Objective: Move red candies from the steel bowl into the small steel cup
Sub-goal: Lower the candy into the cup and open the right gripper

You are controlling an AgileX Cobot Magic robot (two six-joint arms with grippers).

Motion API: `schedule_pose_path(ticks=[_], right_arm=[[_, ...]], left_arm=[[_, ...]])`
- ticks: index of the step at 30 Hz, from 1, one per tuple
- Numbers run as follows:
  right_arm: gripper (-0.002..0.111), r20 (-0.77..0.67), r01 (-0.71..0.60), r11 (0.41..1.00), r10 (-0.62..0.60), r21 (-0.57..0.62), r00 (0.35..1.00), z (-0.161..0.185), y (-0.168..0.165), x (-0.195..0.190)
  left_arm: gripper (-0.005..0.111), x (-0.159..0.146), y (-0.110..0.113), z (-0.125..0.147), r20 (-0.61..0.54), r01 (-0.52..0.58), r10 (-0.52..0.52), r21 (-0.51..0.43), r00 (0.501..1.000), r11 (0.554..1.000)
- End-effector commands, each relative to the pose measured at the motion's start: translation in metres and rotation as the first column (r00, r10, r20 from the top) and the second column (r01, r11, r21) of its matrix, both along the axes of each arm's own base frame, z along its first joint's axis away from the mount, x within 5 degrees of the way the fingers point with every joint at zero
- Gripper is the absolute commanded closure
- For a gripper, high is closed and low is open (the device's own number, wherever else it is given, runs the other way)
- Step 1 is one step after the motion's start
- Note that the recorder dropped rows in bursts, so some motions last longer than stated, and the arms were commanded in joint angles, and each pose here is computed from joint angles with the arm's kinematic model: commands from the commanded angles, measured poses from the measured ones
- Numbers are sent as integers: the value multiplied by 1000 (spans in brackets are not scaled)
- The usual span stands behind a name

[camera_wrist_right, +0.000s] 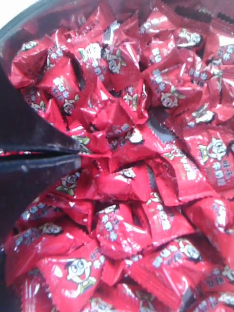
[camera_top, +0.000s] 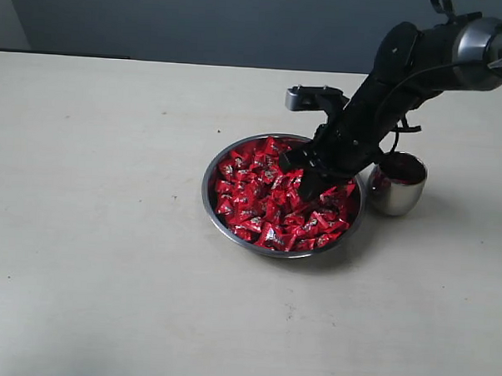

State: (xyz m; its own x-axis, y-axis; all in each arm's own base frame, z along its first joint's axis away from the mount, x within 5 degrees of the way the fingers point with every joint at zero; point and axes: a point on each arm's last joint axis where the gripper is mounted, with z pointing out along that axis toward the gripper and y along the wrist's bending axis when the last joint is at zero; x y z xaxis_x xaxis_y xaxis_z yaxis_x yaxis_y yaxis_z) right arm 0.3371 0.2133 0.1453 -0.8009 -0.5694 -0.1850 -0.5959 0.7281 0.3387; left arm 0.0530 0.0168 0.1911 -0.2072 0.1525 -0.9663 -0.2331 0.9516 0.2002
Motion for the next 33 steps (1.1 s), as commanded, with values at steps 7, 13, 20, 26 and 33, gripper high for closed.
schedule_pose_path(ticks=[7, 13, 20, 26, 33], right_arm=[[108, 147, -25, 1000, 27, -13, 989, 48, -10, -3], [108, 241, 15, 991, 18, -133, 970, 66, -29, 1], [108, 224, 178, 975, -145, -135, 964, 72, -83, 20], [108, 159, 279, 951, -258, -131, 953, 62, -119, 23], [99, 156, 272, 957, -255, -99, 954, 57, -117, 22]], left_arm=[[106, 0, 0, 1, 15, 5, -5, 4, 1000, 1000], [106, 0, 0, 1, 15, 5, -5, 4, 1000, 1000], [106, 0, 0, 1, 15, 5, -5, 4, 1000, 1000], [106, 0, 0, 1, 15, 5, -5, 4, 1000, 1000], [106, 0, 0, 1, 15, 5, -5, 4, 1000, 1000]])
